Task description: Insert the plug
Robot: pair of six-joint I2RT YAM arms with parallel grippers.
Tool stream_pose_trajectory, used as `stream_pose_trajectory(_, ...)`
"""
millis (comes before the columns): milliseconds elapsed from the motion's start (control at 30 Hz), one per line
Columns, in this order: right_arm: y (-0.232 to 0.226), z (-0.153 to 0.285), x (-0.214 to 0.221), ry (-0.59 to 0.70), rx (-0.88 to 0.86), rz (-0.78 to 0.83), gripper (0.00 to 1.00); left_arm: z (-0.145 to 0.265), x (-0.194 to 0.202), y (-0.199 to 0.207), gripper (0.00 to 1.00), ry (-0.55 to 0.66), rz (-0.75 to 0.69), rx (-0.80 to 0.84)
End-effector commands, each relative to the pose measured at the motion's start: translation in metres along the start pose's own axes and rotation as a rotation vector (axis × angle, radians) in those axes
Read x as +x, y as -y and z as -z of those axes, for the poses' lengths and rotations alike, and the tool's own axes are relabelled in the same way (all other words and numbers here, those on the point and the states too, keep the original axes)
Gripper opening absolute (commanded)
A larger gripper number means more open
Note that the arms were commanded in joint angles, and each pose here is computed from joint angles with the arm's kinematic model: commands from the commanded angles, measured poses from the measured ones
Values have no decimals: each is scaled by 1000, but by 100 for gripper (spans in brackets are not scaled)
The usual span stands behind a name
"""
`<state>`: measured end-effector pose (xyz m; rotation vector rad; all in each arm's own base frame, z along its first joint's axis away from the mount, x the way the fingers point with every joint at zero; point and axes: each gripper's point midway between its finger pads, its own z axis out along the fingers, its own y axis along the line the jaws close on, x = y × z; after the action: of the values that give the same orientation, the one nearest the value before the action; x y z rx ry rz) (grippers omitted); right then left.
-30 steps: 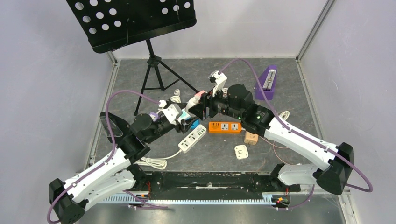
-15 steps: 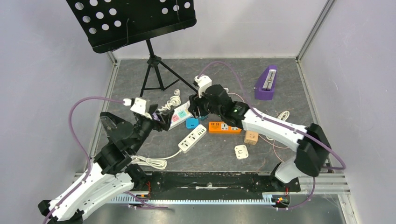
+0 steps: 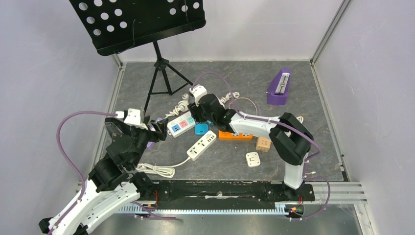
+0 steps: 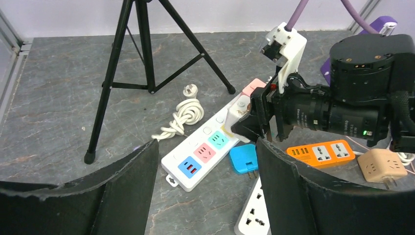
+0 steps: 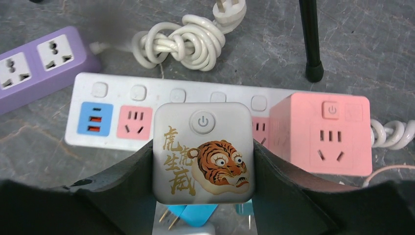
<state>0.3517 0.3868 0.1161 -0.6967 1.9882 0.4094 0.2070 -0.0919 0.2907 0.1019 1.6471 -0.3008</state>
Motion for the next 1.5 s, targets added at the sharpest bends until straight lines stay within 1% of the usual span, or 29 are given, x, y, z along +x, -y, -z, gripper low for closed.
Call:
stream_pose_trajectory(0,4,-13,-53,184,43,18,0,-1,-1,-8,79,7,19,-52)
stream_pose_trajectory(367,15,-35,-33,173,75,53,0,-4,10,-11,79,-6,11,-74)
stream_pose_trajectory(600,25,-36,-15,133,91,36,0,-6,16,-15,79,-16,11,-96)
stream_pose_trajectory(867,11,-32,4,87,-37,-13,0,-6,17,-15,79,-17,16,-103)
stream_pose_trajectory(1000,9,-30,3,97,-65,-16,0,-6,18,-16,79,-19,18,-106)
stream_pose_trajectory(1133,13,-28,-2,100,-47,-13,0,-6,18,-17,79,-20,18,-112)
stream_pose_trajectory(1333,22,-25,4,42,-2,5,0,-6,20,-18,79,-24,15,-118)
stream_pose_trajectory(1467,19,-22,11,-6,-23,17,0,-6,20,-18,79,-24,16,-120)
